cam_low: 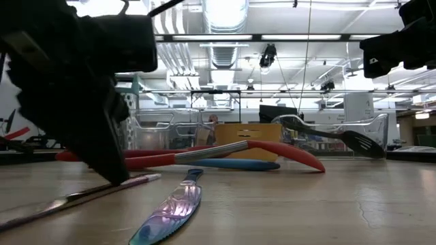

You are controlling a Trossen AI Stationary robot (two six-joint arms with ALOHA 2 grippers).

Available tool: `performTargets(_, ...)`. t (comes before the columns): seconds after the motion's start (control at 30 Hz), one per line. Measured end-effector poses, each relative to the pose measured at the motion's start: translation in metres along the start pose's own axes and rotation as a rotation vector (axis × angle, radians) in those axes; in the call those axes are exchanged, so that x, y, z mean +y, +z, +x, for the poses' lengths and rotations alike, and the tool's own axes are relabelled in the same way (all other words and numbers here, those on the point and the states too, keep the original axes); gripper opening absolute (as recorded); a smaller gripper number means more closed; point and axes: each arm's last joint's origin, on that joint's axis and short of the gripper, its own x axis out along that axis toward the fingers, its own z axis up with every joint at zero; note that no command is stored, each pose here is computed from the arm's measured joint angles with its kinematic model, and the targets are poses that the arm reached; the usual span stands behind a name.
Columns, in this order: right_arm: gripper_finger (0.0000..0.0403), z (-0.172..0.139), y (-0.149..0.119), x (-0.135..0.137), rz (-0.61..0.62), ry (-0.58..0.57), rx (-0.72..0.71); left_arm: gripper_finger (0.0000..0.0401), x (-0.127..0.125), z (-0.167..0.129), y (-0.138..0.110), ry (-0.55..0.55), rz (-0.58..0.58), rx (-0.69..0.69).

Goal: Pick & Place Kitchen Items
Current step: Put the left blue knife into the left transparent bin

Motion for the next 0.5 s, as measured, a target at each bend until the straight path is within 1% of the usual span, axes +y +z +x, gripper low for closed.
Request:
performTargets(0.23, 0.0008, 0.0, 0.0, 0.0, -0.001, 0.0, 0.0, 0.0004, -0.014, -0.005, -0.017, -0.033, -0.016, 0.023)
performTargets(0.5, 0.0008, 0.0, 0.0, 0.0, -0.001, 0.0, 0.0, 0.0015, -0.027, -0.01, -0.029, -0.06, -0.032, -0.001)
